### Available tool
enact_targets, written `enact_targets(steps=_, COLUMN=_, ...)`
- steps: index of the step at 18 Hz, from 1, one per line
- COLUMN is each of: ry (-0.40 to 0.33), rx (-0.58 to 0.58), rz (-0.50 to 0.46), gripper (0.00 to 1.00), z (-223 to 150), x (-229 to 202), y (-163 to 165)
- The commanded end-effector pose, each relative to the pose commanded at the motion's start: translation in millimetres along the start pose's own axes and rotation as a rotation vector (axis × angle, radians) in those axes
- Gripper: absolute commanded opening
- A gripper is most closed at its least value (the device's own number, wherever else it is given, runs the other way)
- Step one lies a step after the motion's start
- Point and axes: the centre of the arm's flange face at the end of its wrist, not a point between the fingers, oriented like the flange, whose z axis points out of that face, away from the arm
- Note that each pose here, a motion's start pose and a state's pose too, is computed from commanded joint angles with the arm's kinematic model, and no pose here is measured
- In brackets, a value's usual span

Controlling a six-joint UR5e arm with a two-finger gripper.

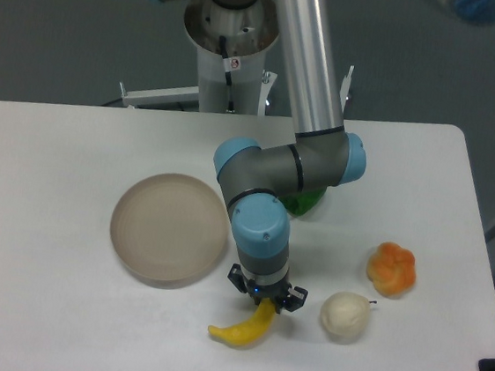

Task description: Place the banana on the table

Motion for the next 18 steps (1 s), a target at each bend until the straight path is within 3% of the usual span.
enact_targets(steps=1, ry=-0.004, rx=0.005, rz=-0.001, gripper=0.81, z=-3, x=-1, y=-1)
enact_targets(steps=2, ry=-0.01, rx=0.012, rz=-0.005, gripper=1.0, z=-8, x=-4, y=-2)
enact_targets(steps=12, ry=-0.122, rx=0.128, rz=-0.065, gripper=1.0, z=-87, x=-82, y=1)
enact_targets(steps=18, ry=-0.176, rx=0.095, rz=0.149, gripper=1.0, z=-93, x=-168, y=56)
